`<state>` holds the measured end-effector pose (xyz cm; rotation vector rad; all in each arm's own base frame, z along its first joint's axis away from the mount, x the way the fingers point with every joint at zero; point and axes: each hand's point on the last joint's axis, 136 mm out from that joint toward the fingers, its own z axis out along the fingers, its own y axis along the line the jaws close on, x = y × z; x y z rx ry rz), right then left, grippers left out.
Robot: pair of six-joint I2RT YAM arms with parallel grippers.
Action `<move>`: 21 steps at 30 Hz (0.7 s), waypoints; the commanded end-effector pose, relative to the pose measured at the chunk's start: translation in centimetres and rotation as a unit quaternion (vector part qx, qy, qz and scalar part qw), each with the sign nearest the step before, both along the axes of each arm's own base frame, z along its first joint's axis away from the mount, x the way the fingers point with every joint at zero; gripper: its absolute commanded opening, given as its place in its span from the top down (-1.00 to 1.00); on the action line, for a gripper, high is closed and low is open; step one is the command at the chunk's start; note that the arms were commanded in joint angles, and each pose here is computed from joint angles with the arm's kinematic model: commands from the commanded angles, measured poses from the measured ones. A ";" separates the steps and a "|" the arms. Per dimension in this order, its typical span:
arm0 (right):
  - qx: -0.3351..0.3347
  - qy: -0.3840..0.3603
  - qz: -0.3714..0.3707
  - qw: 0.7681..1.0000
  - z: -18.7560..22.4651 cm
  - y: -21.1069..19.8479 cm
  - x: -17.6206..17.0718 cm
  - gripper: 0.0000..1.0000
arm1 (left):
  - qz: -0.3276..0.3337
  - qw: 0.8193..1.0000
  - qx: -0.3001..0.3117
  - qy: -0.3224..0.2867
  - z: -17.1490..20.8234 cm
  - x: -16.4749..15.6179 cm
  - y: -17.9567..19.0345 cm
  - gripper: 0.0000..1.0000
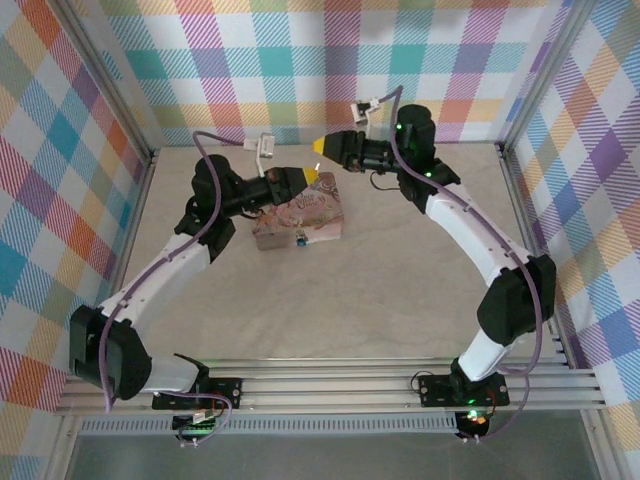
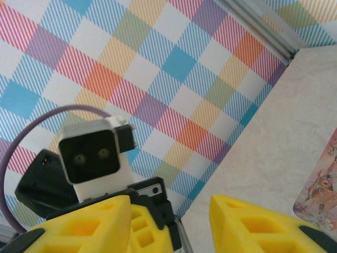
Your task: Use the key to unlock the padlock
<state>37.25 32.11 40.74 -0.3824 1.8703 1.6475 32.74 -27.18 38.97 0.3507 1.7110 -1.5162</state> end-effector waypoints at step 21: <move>-0.010 0.043 0.053 0.998 0.8 0.8 -3.7 0.35 | 0.038 0.995 0.064 -0.065 0.3 -0.3 0.9 1.00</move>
